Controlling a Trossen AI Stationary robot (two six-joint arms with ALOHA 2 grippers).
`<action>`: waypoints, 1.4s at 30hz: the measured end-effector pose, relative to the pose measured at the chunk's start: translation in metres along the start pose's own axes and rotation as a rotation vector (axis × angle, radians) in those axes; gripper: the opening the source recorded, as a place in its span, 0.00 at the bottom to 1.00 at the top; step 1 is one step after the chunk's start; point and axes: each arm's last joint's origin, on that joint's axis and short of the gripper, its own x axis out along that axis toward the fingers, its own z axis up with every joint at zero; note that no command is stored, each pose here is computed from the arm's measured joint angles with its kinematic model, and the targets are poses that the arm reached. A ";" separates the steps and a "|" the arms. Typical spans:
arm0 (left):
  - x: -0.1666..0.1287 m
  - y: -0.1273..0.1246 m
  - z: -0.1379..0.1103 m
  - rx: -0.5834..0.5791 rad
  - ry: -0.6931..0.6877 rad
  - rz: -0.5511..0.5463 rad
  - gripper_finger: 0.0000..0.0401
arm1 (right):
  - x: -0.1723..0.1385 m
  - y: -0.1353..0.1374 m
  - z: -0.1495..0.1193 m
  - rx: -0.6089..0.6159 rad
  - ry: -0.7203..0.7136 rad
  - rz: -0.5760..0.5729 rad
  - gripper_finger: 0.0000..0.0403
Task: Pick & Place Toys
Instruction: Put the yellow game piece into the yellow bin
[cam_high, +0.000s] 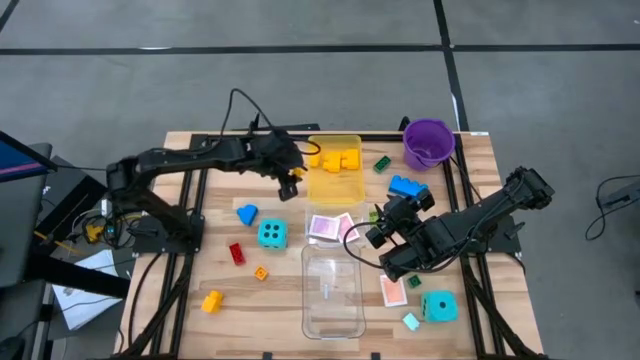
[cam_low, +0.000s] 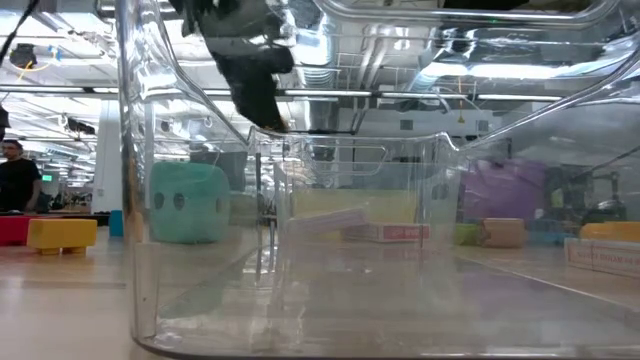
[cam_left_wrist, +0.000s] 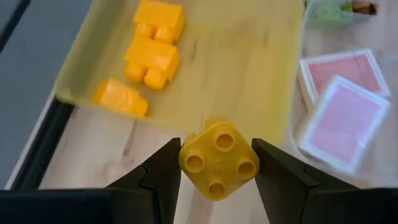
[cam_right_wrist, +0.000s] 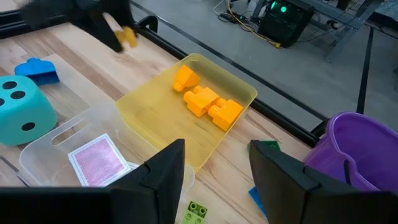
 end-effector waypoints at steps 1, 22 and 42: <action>0.007 0.001 0.002 0.009 -0.015 0.005 0.41 | 0.000 0.000 0.000 0.000 0.000 0.000 0.43; 0.064 0.099 0.075 -0.148 -0.257 -0.136 0.42 | 0.000 0.000 0.000 -0.009 0.003 -0.001 0.43; 0.094 0.130 0.036 -0.227 0.059 -0.254 0.42 | 0.000 0.000 0.000 -0.013 0.003 -0.002 0.43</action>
